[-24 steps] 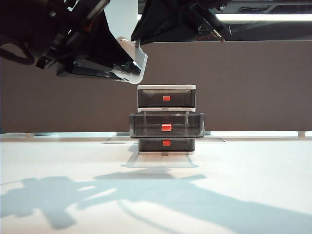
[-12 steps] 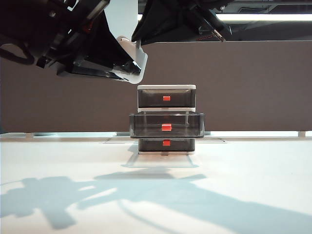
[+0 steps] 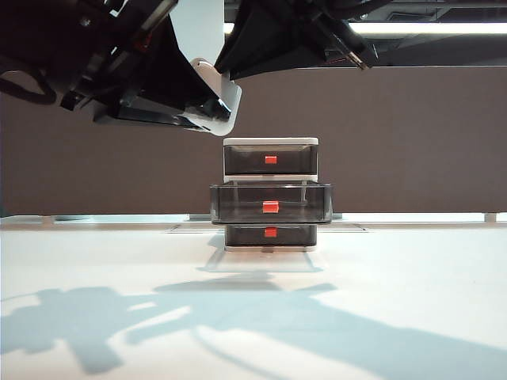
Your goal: Pick up the earphone case on the table, open the lid, insert the wireless earphone on the table into it, close the lid, put the earphone case into the second layer of the drawer, and finally close the drawer.
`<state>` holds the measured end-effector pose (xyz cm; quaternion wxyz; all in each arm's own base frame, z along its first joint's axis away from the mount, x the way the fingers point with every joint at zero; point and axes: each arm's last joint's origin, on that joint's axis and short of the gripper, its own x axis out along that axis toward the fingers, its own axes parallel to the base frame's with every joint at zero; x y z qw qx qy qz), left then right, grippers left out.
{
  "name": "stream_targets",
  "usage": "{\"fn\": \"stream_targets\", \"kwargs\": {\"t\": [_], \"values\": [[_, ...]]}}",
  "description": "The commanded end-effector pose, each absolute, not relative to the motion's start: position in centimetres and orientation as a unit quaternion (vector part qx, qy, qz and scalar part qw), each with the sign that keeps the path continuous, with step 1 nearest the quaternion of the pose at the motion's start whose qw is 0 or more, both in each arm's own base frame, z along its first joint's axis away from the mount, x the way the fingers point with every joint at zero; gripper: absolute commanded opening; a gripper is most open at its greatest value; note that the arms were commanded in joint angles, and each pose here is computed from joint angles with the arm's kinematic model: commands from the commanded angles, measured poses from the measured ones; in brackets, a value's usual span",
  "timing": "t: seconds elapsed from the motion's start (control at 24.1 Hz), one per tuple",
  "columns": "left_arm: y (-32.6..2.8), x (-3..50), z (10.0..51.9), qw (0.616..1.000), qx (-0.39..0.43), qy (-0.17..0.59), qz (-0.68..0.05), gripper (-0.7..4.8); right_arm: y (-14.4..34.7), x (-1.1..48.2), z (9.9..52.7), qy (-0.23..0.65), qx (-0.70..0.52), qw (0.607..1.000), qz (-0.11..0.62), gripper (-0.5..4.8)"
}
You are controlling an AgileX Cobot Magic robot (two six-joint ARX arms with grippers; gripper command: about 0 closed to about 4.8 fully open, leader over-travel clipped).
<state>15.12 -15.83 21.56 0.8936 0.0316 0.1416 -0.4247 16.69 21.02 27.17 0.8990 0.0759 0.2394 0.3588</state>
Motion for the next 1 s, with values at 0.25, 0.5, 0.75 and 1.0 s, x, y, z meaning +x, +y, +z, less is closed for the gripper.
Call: {"fn": "stream_targets", "kwargs": {"t": [0.25, 0.5, 0.75, 1.0], "values": [[-15.9, 15.2, 21.9, 0.895, 0.028, 0.132, -0.426, 0.13, 21.0, 16.6, 27.4, 0.236, 0.078, 0.895, 0.369, 0.57], [-15.9, 15.2, 21.9, 0.895, 0.029, 0.132, -0.425, 0.13, 21.0, 16.5, 27.5, 0.237, 0.079, 0.893, 0.374, 1.23], [-15.9, 15.2, 21.9, 0.895, 0.028, 0.132, -0.425, 0.13, 20.5, 16.1, 28.4, 0.224, 0.088, 0.891, 0.386, 2.11], [-15.9, 15.2, 21.9, 0.895, 0.028, 0.132, -0.426, 0.13, 20.1, 16.0, 28.7, 0.217, 0.087, 0.892, 0.386, 2.13]]}}
